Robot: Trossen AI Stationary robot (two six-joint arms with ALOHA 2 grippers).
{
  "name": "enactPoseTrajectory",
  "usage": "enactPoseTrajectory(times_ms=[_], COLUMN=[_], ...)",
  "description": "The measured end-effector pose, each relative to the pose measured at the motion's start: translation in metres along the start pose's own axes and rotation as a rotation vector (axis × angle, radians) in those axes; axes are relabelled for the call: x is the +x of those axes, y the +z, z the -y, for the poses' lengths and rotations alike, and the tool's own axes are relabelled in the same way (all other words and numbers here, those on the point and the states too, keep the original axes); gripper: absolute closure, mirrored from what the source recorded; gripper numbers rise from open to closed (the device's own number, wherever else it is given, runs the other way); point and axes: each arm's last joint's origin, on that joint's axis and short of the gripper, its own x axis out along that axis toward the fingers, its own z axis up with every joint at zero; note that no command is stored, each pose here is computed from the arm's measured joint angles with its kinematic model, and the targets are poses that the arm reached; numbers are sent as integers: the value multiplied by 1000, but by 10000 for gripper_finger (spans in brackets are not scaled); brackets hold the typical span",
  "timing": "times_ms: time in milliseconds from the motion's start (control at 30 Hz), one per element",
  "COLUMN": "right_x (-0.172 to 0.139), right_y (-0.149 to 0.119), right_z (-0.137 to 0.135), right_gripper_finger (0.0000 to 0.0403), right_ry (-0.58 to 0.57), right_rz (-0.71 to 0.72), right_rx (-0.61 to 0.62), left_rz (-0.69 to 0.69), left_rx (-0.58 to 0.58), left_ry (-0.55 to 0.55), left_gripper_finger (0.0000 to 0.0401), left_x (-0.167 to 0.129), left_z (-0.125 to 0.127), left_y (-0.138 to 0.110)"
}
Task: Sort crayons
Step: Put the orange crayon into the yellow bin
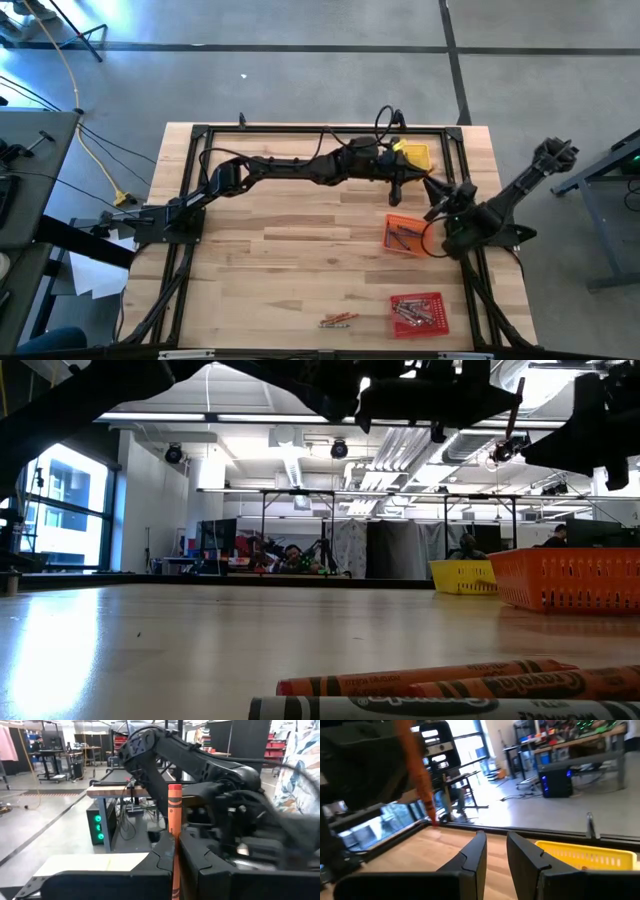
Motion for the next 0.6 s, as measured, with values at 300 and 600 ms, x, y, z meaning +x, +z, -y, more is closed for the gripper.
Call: enactPoseTrajectory(times_ms=[300,600], right_x=[5,23], right_y=[2,11], right_z=[-34,-50], right_gripper_finger=[332,332], right_ry=[-24,23], right_rz=[-31,-155], right_rx=[-162,-327], left_rz=[-9,-90], left_rx=[-2,42], left_ry=[20,43], left_gripper_finger=[401,401], left_x=[-2,-18], left_z=[-9,-20], left_y=[-1,23])
